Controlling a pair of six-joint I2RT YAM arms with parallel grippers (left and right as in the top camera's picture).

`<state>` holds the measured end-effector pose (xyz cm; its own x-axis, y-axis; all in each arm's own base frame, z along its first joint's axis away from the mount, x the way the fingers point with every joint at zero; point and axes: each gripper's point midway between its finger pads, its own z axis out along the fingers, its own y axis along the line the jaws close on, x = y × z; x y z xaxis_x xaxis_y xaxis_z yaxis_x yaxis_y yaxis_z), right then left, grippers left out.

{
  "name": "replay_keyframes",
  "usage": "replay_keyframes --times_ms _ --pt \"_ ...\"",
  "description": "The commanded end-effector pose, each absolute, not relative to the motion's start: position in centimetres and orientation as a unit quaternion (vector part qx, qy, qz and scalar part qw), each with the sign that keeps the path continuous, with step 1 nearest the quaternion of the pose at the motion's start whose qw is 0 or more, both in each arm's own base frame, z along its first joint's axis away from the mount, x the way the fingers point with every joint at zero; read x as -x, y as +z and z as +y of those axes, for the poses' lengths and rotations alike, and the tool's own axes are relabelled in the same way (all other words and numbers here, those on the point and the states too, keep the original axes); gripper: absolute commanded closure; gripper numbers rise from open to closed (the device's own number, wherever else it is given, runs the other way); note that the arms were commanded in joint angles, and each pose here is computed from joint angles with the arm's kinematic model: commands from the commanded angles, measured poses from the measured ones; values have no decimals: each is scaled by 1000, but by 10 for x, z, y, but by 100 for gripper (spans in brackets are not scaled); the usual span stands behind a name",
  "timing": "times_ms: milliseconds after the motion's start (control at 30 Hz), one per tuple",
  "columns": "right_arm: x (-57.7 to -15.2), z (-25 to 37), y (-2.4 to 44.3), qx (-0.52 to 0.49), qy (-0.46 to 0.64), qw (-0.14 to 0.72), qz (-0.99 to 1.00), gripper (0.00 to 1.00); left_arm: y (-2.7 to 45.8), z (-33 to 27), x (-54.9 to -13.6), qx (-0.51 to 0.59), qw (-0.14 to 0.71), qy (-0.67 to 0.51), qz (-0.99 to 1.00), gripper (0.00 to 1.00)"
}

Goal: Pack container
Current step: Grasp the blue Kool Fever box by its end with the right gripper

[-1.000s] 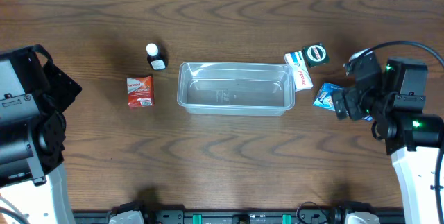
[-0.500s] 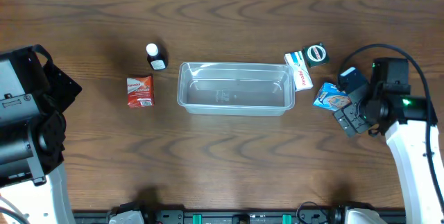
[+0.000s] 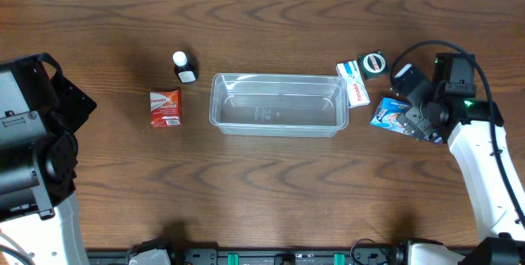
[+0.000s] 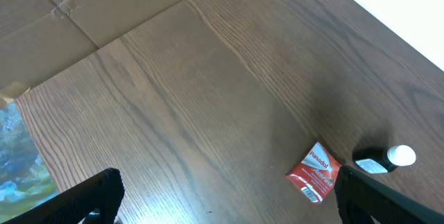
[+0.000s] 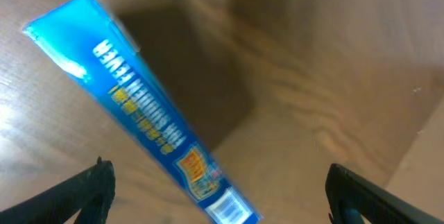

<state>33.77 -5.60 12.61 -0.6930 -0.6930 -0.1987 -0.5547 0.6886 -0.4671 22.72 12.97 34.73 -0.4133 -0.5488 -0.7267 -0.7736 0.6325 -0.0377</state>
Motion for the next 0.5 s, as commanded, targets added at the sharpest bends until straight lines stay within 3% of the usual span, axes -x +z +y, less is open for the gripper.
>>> replay_keyframes --times_ms 0,467 --pt "-348 -59 138 356 -188 205 892 5 354 133 -226 402 371 161 821 2" --pt "-334 -28 119 359 -71 207 907 22 354 133 -226 402 371 161 821 2"
